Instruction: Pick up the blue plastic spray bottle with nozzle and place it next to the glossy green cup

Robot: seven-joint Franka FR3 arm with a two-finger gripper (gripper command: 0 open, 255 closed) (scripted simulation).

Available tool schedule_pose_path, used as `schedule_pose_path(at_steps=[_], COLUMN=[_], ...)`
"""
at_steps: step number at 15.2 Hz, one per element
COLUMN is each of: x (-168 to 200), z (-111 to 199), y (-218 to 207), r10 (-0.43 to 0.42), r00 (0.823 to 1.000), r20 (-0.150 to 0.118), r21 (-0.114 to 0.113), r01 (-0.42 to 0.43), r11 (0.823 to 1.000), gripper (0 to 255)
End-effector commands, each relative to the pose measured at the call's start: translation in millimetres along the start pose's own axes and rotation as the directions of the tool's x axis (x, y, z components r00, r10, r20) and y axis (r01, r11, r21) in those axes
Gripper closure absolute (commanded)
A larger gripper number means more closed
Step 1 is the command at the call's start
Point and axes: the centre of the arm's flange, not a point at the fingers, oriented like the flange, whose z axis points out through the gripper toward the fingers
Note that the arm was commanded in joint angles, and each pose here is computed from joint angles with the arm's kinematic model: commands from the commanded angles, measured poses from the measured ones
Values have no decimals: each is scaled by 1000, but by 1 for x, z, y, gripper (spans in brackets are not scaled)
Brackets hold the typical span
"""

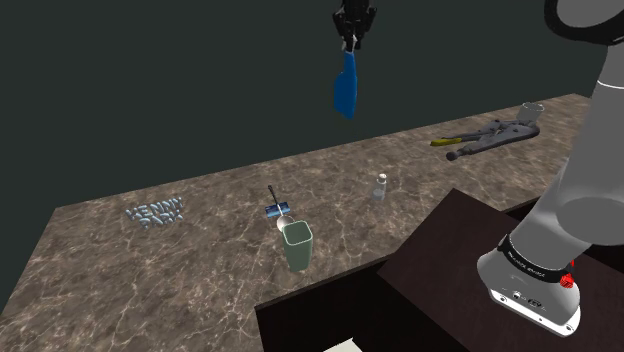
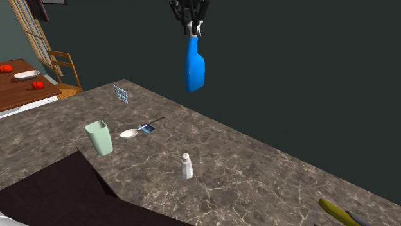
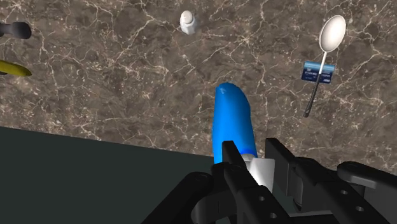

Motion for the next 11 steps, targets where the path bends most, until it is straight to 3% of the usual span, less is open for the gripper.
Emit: schedule_pose_path(at_steps=[1, 11], x=[-10, -61], z=[2, 18], y=[-26, -146], r10=[1, 1], r00=[1000, 1000], r20=[0, 0], r21=[0, 0], r01=[-1, -1], r11=[1000, 1000], gripper=[255, 255])
